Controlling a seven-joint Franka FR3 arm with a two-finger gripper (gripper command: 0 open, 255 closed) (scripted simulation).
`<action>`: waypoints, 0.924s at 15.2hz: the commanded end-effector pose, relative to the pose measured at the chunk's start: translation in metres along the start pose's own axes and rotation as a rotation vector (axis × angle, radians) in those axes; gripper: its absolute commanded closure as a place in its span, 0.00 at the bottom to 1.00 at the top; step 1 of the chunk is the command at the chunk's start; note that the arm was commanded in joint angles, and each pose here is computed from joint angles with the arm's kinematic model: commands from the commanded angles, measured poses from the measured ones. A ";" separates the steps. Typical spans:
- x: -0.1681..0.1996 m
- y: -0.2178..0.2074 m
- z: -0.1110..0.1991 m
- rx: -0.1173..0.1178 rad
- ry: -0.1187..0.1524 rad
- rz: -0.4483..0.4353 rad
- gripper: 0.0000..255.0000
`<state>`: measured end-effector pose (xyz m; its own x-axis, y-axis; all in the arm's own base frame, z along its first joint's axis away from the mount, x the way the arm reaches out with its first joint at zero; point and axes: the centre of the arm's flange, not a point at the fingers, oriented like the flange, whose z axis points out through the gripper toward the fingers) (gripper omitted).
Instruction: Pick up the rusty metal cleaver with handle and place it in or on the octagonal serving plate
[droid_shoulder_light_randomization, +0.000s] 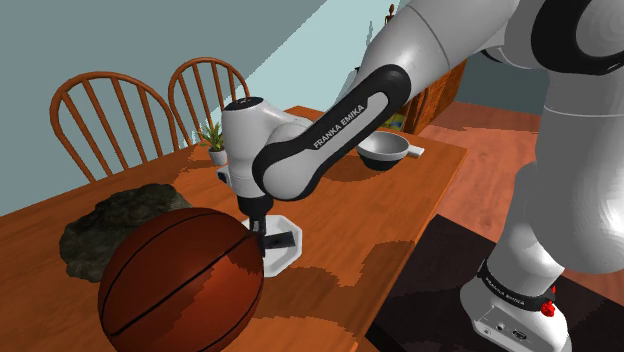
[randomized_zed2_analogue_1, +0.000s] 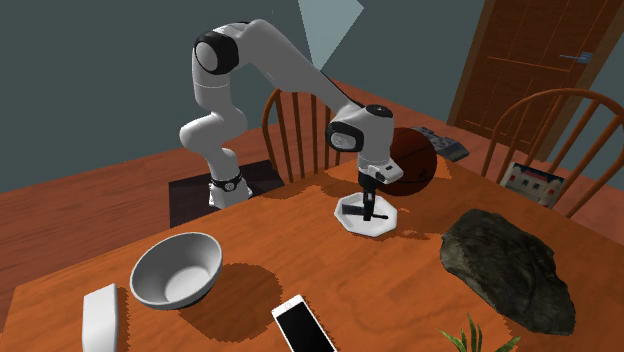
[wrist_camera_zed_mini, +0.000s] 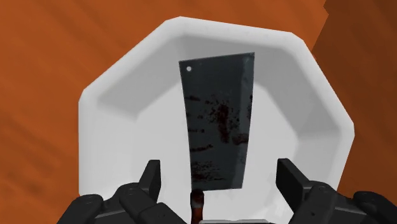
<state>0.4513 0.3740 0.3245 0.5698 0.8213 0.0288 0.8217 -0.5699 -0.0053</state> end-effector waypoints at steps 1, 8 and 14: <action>0.000 0.000 0.000 0.000 0.000 0.000 0.00; 0.000 0.000 -0.050 0.000 0.000 0.000 0.00; 0.000 0.000 -0.050 0.000 0.000 0.000 0.00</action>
<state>0.4507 0.3726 0.3745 0.5698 0.8213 0.0289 0.8217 -0.5699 -0.0052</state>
